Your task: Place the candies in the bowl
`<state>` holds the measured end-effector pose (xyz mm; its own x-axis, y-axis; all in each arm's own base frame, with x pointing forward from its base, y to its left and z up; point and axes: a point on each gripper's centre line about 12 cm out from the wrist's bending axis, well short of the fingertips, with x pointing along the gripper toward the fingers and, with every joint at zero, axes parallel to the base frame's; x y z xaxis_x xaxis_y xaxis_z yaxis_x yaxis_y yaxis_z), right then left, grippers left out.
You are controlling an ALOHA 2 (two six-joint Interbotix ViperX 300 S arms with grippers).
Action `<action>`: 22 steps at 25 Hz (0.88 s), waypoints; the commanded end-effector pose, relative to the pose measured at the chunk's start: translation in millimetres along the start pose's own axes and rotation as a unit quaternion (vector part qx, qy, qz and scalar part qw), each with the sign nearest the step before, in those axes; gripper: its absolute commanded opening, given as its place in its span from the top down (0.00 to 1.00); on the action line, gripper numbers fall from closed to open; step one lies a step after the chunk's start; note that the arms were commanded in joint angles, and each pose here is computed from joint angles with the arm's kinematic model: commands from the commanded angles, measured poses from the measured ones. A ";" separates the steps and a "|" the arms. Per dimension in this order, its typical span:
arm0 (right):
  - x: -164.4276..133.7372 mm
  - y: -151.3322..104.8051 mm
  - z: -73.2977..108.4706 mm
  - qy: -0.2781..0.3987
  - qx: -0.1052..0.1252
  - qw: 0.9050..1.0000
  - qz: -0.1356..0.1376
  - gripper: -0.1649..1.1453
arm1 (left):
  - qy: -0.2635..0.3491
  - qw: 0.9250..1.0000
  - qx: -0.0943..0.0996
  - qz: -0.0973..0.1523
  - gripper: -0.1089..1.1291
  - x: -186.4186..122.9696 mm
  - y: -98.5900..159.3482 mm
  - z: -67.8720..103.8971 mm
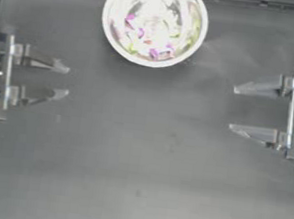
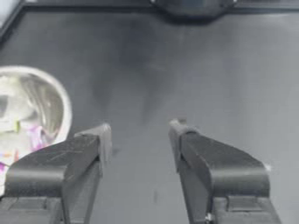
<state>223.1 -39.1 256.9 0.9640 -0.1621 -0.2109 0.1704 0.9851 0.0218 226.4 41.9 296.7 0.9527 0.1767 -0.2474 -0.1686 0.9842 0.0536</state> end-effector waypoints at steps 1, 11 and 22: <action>0.8 -0.1 4.9 -0.010 -0.001 1.000 0.000 0.12 | -0.018 1.000 -0.001 -0.003 0.24 -7.6 -1.6 3.6; -7.3 -1.5 8.1 -0.026 -0.005 1.000 -0.003 0.12 | -0.018 1.000 0.002 -0.011 0.24 -13.3 -5.6 -3.7; -13.9 -2.1 8.8 -0.035 -0.005 0.999 -0.005 0.12 | -0.040 0.999 0.001 -0.011 0.25 -32.4 -5.7 -10.1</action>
<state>209.8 -38.9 263.4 0.9723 -0.1731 -0.1567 0.1775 0.9840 0.0140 194.3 30.7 290.2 0.9704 0.1538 -0.1861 -0.1464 0.9878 0.0528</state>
